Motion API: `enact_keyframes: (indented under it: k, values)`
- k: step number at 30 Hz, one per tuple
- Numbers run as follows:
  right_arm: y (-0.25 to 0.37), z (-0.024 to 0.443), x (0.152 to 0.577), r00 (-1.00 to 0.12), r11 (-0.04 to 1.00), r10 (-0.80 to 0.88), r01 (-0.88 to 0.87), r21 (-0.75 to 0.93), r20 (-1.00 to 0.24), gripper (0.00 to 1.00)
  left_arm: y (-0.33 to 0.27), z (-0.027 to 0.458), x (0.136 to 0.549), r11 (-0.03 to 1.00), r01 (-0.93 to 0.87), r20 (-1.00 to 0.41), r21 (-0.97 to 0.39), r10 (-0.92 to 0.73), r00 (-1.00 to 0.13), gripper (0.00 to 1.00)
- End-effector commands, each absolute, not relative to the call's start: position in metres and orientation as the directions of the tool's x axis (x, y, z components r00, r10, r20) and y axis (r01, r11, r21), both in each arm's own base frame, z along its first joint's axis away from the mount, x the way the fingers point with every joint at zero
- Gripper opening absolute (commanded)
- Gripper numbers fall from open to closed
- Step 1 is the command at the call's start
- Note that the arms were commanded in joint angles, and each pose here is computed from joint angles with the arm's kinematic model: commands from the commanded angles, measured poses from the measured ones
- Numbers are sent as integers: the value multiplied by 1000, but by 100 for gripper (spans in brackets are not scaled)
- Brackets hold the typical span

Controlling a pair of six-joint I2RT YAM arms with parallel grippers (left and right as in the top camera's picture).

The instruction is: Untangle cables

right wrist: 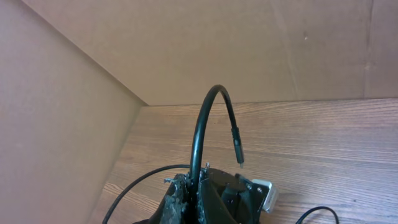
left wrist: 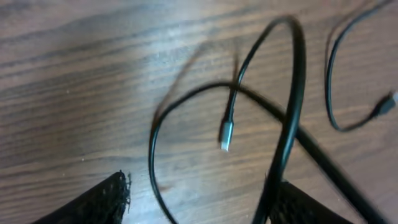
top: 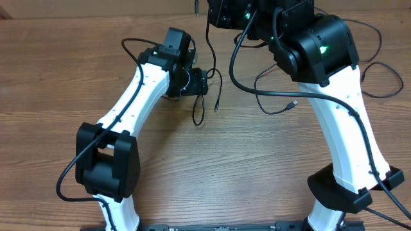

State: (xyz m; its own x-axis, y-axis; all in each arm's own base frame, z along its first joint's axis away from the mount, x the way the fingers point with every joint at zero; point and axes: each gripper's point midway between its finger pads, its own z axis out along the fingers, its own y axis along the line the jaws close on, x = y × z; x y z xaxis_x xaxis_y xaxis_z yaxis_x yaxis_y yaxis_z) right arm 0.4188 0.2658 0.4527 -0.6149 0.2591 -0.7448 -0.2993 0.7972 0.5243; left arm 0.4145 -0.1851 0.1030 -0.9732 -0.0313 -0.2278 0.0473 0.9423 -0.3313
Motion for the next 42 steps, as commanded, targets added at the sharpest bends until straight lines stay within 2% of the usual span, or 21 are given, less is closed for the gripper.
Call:
enact_keyframes:
  k: [1, 6, 13, 17, 22, 26, 29, 33, 36, 42]
  values:
    - [265, 460, 419, -603, 789, 271, -306, 532, -750, 4, -186, 99, 420, 946, 13, -244, -325, -70, -967, 67]
    - [265, 460, 419, -603, 790, 271, -306, 531, -750, 4, -187, 100, 423, 944, 17, -256, -329, -72, -964, 51]
    - [265, 460, 419, -603, 790, 271, -306, 531, -750, 4, -190, 101, 422, 938, 22, -250, -345, -69, -966, 42]
    - [265, 458, 418, -607, 792, 268, -303, 530, -748, 4, -189, 104, 425, 937, 22, -260, -348, -74, -963, 29]
    - [263, 454, 417, -618, 799, 262, -291, 526, -741, 4, -189, 118, 432, 925, 26, -274, -378, -85, -958, 20]
    - [263, 452, 417, -622, 801, 260, -288, 525, -738, 4, -192, 135, 436, 899, 42, -271, -437, -87, -958, 4]
    - [258, 451, 420, -611, 817, 268, -266, 512, -745, 4, -192, 149, 436, 881, 80, -276, -466, -59, -959, 4]
    - [228, 444, 432, -565, 886, 296, -139, 443, -770, 4, -184, 170, 438, 882, 141, -317, -450, -10, -948, 4]
    - [214, 439, 436, -563, 900, 304, -96, 426, -769, 4, -177, 194, 441, 881, 151, -351, -448, -18, -936, 4]
    - [189, 428, 440, -583, 913, 315, -30, 407, -749, 4, -157, 274, 448, 873, 193, -515, -447, -75, -854, 4]
